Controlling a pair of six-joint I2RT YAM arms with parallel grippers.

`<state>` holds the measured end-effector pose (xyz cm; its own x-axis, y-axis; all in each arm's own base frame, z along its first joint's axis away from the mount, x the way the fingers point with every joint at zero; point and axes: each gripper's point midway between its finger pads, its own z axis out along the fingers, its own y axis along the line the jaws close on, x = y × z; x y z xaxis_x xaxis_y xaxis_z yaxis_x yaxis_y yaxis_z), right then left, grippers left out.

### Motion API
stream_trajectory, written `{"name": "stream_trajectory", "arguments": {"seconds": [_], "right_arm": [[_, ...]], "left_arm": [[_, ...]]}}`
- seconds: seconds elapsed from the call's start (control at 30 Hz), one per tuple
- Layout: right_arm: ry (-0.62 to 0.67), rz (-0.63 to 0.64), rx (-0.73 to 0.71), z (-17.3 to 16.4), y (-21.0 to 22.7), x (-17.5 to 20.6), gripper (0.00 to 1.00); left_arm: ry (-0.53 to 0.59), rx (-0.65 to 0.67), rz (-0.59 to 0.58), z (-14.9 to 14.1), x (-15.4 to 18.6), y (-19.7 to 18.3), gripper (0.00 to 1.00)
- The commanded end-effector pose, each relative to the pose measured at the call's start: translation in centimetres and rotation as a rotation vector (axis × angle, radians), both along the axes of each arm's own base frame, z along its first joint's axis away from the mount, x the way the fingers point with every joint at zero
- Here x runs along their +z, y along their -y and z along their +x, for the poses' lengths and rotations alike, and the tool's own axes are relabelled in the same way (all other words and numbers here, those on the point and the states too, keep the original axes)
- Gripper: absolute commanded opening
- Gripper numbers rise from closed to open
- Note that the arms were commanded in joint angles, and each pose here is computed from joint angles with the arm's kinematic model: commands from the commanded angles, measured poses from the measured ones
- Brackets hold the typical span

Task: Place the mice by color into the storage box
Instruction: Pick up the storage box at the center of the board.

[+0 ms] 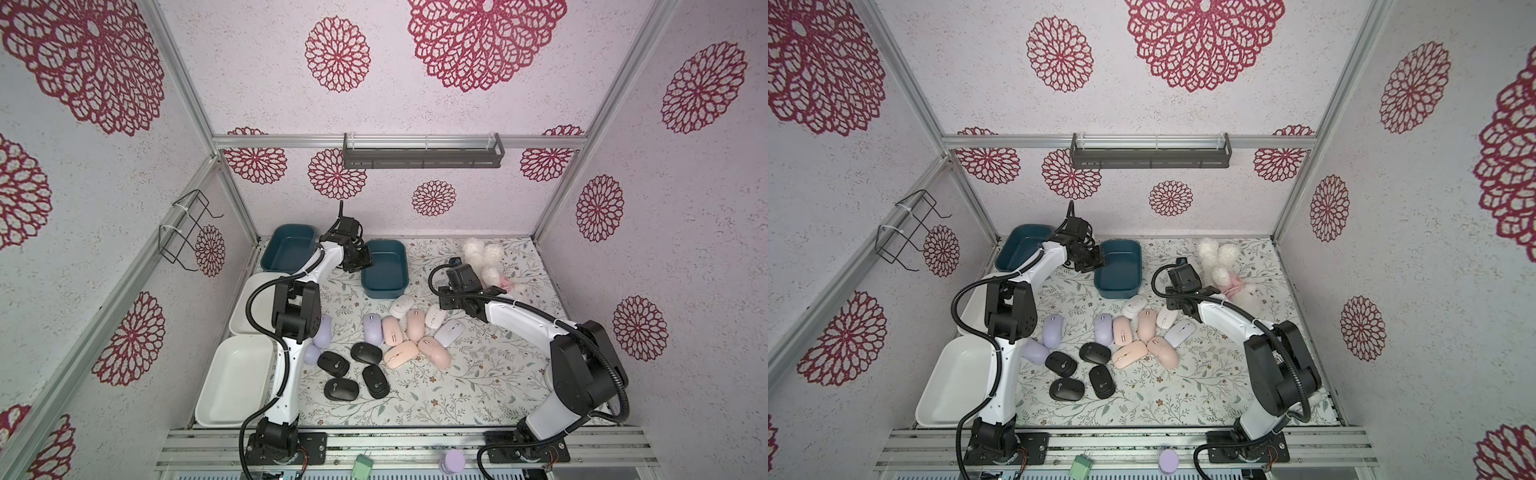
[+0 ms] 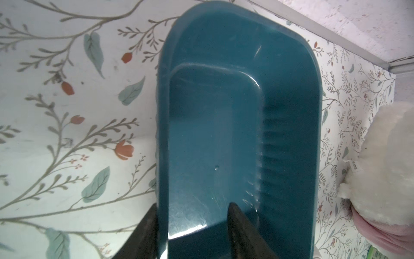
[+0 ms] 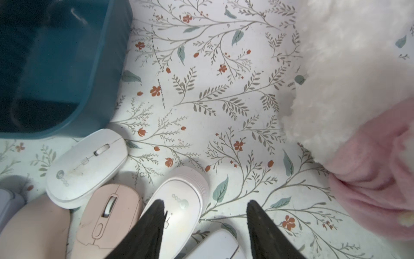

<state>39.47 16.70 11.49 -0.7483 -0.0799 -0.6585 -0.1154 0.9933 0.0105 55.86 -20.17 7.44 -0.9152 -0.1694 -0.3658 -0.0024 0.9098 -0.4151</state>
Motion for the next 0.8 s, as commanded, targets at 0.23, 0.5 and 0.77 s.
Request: {"name": "stream_trajectory", "arguments": {"seconds": [0.23, 0.5, 0.77], "right_arm": [[-0.008, -0.007, 0.025, -0.5, 0.2, 0.1, 0.64], [-0.013, 0.001, 0.009, 1.3, -0.4, -0.6, 0.67], [-0.010, 0.003, 0.008, 1.8, -0.6, -0.3, 0.67]], "left_arm": [[-0.006, -0.043, -0.029, -1.2, -0.2, 2.5, 0.49], [-0.004, -0.075, 0.023, -2.0, -0.7, 3.4, 0.34], [0.016, -0.034, 0.122, -3.0, 0.5, 1.2, 0.18]]}}
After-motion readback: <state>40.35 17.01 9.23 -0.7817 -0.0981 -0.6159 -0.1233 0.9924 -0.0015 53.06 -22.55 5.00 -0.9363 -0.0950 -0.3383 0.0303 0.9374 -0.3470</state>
